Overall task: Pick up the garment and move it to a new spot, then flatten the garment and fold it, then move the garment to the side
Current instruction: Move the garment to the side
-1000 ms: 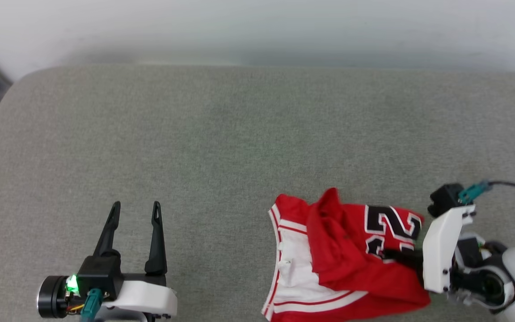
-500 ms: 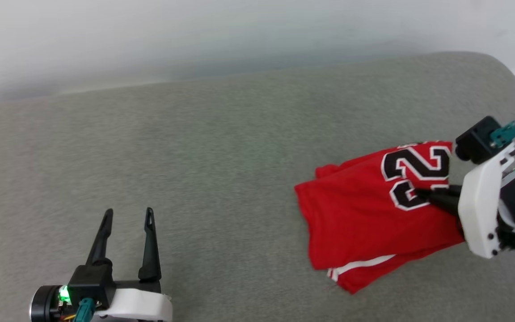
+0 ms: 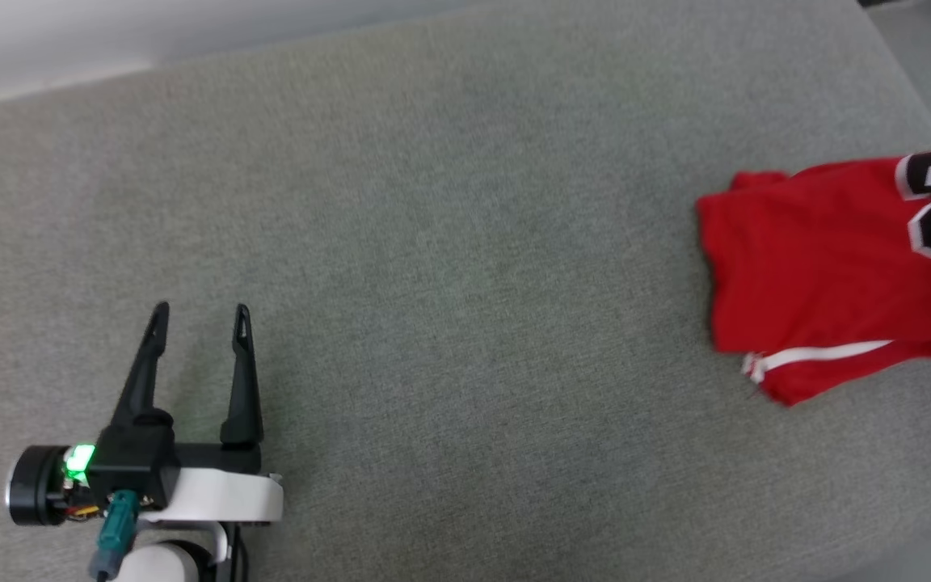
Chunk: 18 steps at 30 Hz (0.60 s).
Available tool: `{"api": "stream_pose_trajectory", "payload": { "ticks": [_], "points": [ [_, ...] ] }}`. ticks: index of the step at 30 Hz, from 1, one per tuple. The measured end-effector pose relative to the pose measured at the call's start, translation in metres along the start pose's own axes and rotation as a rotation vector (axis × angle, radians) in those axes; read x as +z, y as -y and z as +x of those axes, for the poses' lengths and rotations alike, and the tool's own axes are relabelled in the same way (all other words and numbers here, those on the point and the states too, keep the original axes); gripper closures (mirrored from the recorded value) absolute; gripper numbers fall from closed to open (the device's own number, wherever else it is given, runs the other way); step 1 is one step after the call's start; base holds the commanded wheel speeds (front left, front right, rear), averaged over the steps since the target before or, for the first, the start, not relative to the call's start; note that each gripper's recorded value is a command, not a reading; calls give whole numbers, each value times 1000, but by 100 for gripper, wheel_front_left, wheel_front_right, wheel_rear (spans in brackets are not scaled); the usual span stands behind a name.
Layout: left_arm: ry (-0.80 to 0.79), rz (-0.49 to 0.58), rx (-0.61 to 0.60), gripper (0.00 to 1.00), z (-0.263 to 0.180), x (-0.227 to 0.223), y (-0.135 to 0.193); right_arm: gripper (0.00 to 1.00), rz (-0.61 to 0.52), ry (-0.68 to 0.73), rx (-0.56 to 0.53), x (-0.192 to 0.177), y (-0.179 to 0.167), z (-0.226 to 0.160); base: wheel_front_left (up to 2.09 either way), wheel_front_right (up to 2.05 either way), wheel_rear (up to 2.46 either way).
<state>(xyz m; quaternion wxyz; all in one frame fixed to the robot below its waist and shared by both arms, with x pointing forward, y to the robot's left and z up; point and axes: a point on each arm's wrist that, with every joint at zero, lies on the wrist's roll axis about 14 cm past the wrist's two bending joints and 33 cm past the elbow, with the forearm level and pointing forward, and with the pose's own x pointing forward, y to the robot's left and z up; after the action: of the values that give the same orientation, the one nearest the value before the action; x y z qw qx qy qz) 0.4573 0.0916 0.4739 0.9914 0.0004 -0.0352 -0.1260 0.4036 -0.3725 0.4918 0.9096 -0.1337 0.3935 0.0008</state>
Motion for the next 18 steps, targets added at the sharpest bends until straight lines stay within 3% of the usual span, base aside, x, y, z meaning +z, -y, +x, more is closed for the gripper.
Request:
{"api": "stream_pose_trajectory", "payload": {
  "ticks": [10, 18],
  "points": [
    [-47, 10, -4, 0, 21, -38, -13, 100, 3, -90, -231, -13, 77, 35, 0, 0, 0],
    [-62, 7, -4, 0, 30, -53, -16, 100, 12, -91, -295, -16, 93, 61, 0, 0, 0]
  ]
}}
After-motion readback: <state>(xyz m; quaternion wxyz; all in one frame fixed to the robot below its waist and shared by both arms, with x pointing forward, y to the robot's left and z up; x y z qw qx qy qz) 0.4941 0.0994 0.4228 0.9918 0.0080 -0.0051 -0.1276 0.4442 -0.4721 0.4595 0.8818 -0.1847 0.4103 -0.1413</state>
